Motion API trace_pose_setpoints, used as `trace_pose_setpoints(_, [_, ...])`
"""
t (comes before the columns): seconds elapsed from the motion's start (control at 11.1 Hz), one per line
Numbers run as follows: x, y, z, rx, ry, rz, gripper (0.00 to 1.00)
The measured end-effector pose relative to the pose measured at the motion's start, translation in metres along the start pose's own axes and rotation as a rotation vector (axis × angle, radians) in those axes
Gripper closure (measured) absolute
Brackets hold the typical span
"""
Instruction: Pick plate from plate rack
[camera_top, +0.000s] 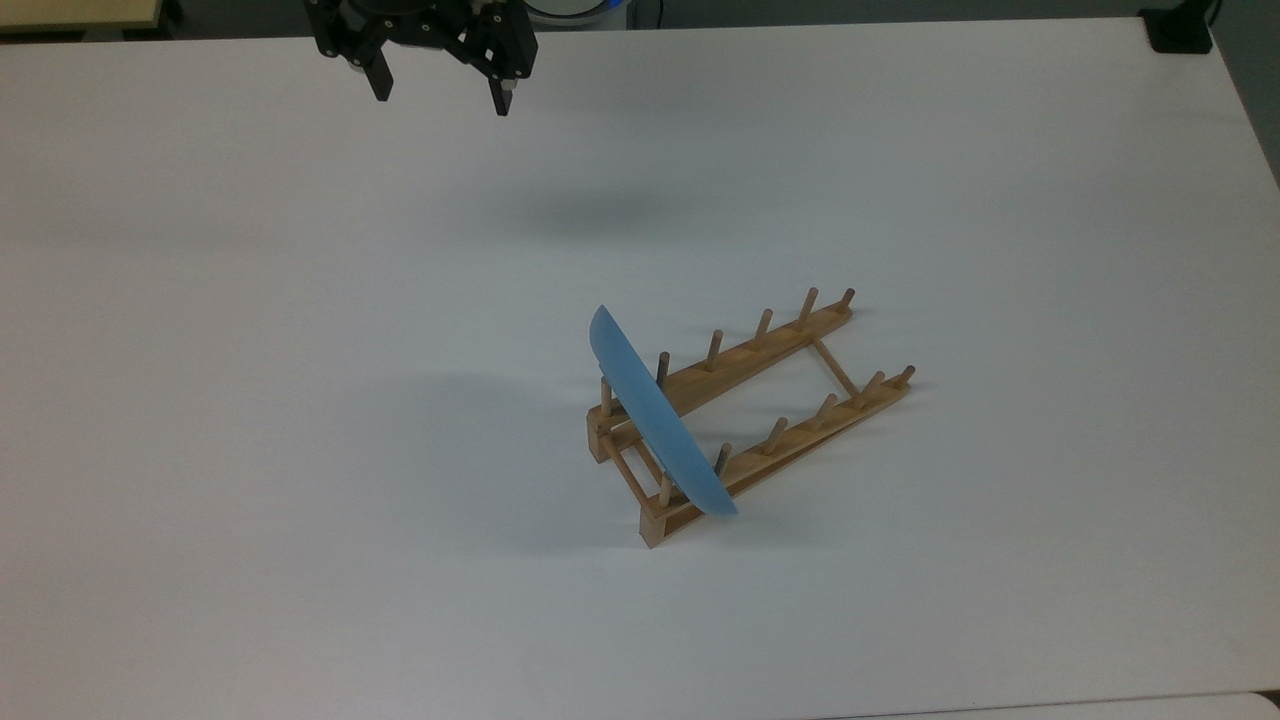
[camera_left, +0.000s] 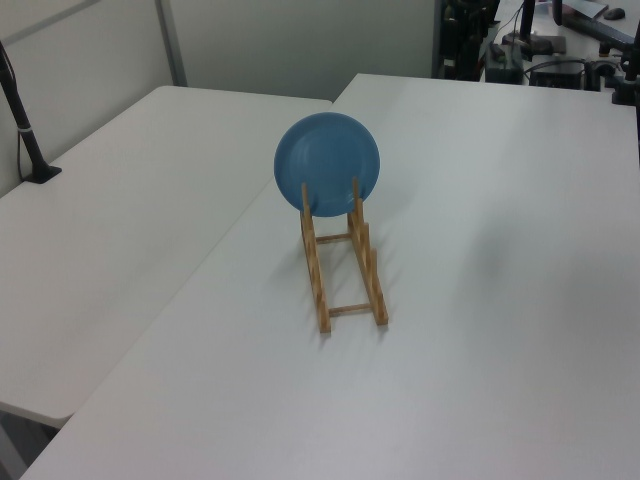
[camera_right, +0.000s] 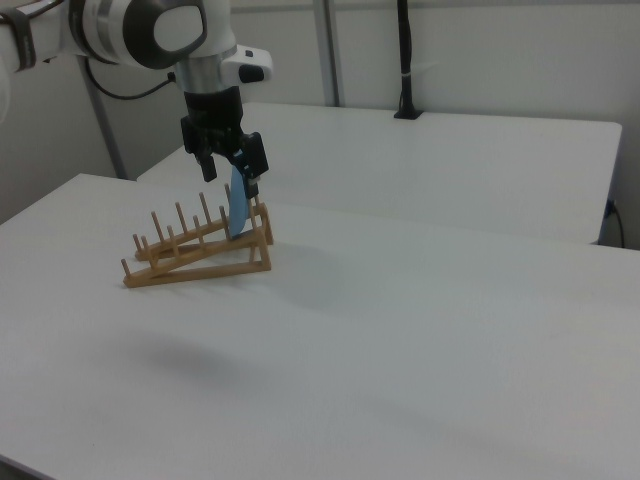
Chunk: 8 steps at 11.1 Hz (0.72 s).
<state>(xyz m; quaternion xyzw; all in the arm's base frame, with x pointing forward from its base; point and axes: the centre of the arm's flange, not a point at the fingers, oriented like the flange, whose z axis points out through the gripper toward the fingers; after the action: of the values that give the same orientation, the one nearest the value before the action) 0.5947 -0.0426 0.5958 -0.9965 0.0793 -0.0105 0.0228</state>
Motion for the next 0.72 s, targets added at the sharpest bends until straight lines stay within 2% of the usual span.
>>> trace_pose_setpoints(0.27, [0.0002,0.0032,-0.0002,-0.029,0.002,-0.002,0.0])
trace_pose_setpoints(0.72, [0.0006,0.0042,0.0006,-0.04,0.002,-0.002,0.0])
